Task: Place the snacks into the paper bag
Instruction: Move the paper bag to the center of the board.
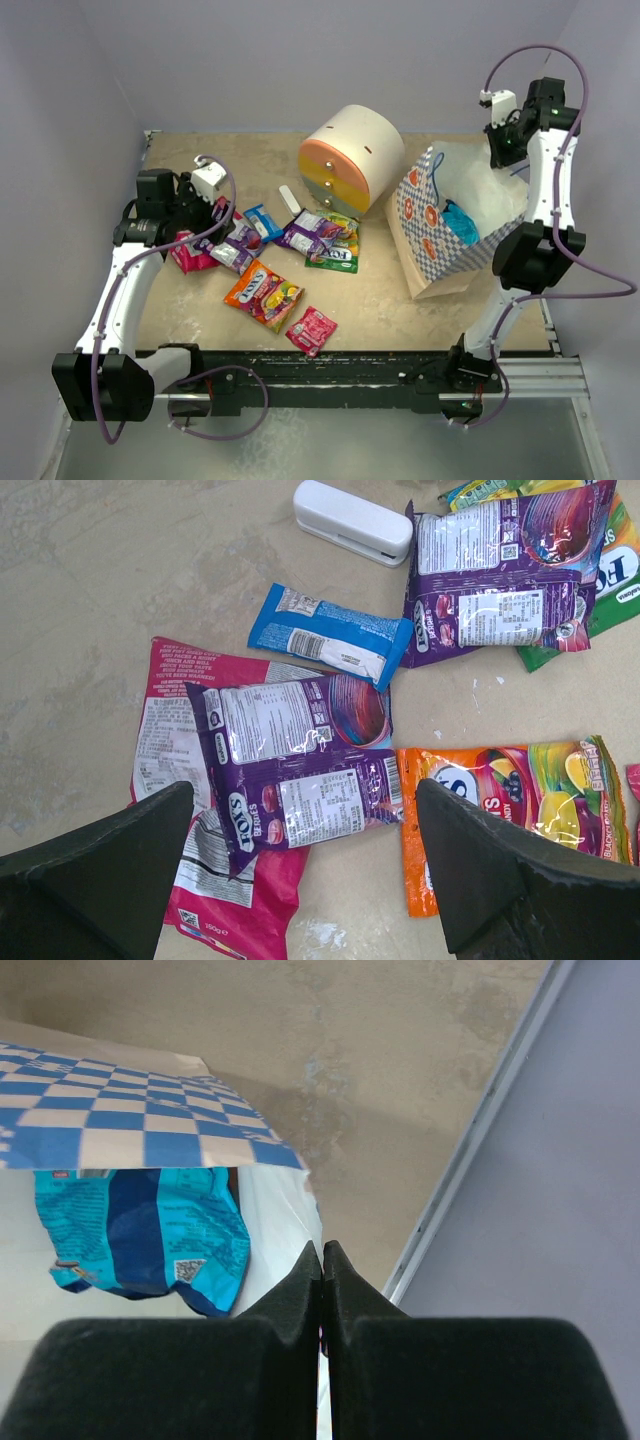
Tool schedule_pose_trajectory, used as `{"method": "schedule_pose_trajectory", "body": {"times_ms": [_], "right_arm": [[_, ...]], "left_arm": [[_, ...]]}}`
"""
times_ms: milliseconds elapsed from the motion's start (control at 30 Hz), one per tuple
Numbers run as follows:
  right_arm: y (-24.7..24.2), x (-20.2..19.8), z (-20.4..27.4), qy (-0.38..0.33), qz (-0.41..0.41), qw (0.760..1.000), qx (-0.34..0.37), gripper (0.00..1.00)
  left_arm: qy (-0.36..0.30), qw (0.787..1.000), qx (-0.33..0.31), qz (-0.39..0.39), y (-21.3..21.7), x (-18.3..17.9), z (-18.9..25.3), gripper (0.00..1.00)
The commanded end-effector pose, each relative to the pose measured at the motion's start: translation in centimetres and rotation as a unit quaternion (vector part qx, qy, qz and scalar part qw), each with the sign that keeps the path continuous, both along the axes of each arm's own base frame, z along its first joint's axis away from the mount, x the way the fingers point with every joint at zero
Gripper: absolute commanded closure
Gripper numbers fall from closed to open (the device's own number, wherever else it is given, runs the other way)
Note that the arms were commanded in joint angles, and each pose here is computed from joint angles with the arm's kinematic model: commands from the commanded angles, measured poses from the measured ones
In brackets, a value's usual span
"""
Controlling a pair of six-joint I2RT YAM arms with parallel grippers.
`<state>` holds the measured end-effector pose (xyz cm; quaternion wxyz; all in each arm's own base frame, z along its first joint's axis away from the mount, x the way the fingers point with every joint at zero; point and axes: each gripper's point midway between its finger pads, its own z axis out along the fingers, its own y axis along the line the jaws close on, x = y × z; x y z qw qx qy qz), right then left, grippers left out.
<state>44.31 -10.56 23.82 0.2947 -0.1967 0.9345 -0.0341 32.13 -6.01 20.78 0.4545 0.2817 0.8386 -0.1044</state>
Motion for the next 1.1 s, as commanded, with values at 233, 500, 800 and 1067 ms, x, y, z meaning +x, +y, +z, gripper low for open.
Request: {"method": "schedule_pose_trajectory", "body": {"times_ms": [233,500,800,1067], "right_arm": [[-0.2,0.5,3.1,-0.070,-0.064,0.995,0.009,0.94],[0.0,-0.5,3.4,-0.076,-0.053,0.996,0.001,0.66],[-0.3,-1.7,4.8,-0.084,-0.048,0.995,-0.024,0.48],[1.1,-3.2,8.3,-0.125,-0.027,0.991,-0.028,0.42]], "left_arm": [[-0.001,0.999,0.030,0.015,1.2,1.3,-0.5,0.04],[0.039,0.998,0.049,0.020,1.9,2.6,-2.6,0.10],[0.073,0.996,0.050,0.016,4.0,4.2,-4.6,0.15],[0.118,0.993,0.009,-0.022,3.5,6.0,-6.2,0.21]]}}
